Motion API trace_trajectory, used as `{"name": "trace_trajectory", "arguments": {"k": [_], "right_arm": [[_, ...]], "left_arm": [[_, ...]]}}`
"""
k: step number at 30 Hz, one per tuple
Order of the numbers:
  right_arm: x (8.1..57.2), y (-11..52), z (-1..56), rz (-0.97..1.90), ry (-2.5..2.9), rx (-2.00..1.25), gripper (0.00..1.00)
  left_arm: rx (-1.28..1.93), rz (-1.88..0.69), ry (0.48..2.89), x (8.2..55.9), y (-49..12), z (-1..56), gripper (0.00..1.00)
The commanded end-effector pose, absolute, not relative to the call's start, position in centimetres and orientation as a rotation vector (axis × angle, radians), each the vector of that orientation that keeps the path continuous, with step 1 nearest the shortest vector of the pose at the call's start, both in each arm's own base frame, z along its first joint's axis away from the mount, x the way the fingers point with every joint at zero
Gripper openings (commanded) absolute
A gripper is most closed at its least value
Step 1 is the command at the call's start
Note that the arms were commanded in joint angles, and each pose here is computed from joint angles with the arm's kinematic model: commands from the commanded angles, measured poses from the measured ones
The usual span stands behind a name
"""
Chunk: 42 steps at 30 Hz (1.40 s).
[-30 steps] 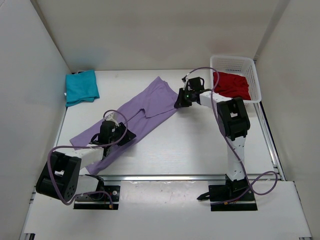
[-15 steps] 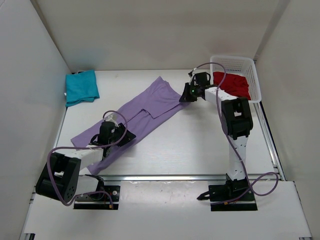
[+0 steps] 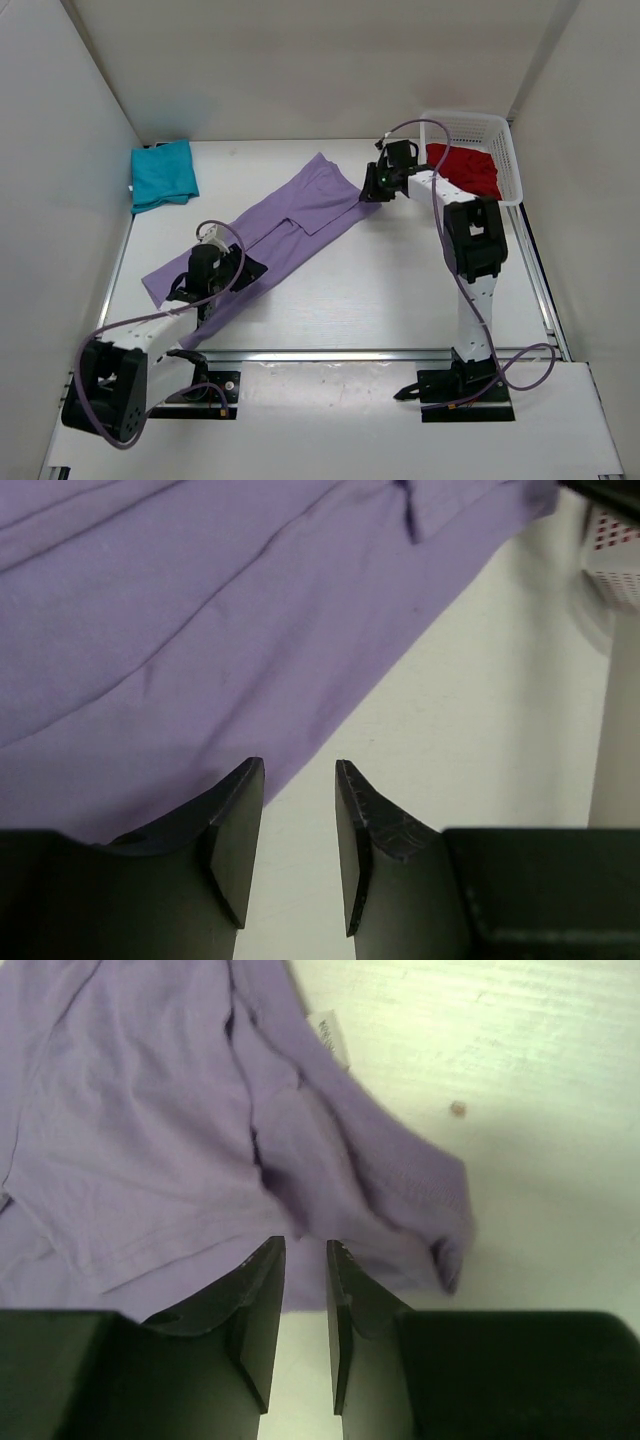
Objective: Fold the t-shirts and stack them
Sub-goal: Rotate the tshirt 90 degrees
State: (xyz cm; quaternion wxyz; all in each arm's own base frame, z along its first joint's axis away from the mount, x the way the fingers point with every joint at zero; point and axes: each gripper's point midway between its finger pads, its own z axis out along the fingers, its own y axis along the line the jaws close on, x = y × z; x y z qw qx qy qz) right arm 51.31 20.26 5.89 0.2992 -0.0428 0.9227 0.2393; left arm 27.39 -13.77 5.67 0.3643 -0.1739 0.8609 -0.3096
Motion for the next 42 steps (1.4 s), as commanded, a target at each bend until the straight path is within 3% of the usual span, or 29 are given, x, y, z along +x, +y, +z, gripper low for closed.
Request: {"name": "trace_trajectory", "arguments": {"k": [1,9,17,22,26,28,29,31,33,34,39,40,42], "right_arm": [[48.8,22.2,10.4,0.625,2.377,-0.152,0.22],[38.3,31.0,7.6,0.91,2.359,-0.248,0.17],[40.8,29.6,3.7,0.85,2.447,-0.091,0.31],[44.4,26.8,2.0,0.775,2.483,0.022,0.18],[49.6,25.7,1.6,0.774,2.485,0.024,0.01],[54.5,25.1,5.5,0.749,2.392,-0.019,0.0],[54.9,24.4,4.4,0.728,2.436,-0.008,0.0],[57.6,23.7,8.5,0.698,2.37,-0.042,0.06],[57.1,22.3,9.4,0.666,2.416,-0.047,0.3],[56.3,22.3,9.1,0.66,2.443,-0.069,0.34],[47.1,25.9,10.1,0.744,2.42,-0.181,0.38],[46.4,26.7,12.6,0.788,2.335,-0.201,0.39],[41.2,28.5,10.0,0.888,2.359,-0.195,0.42]], "left_arm": [[-0.409,-0.836,2.131,28.2,-13.7,9.3,0.45],[-0.302,-0.838,2.128,29.2,-14.2,13.1,0.46],[-0.289,-0.878,2.106,28.0,-14.6,13.7,0.45],[-0.256,-0.887,2.123,27.6,-15.7,13.2,0.46],[-0.236,-0.89,2.164,27.2,-16.8,12.3,0.46],[-0.229,-0.903,2.161,27.2,-17.5,12.2,0.45],[-0.223,-0.917,2.17,26.9,-18.0,11.9,0.45],[-0.207,-0.929,2.172,26.5,-18.9,11.9,0.45],[-0.186,-0.946,2.186,25.8,-20.1,11.6,0.45],[-0.175,-0.959,2.188,25.7,-20.6,11.5,0.45],[-0.176,-0.943,2.214,26.0,-20.0,11.1,0.45],[-0.185,-0.923,2.202,26.5,-19.1,11.3,0.44],[-0.214,-0.855,2.204,27.1,-16.7,11.6,0.45]]}}
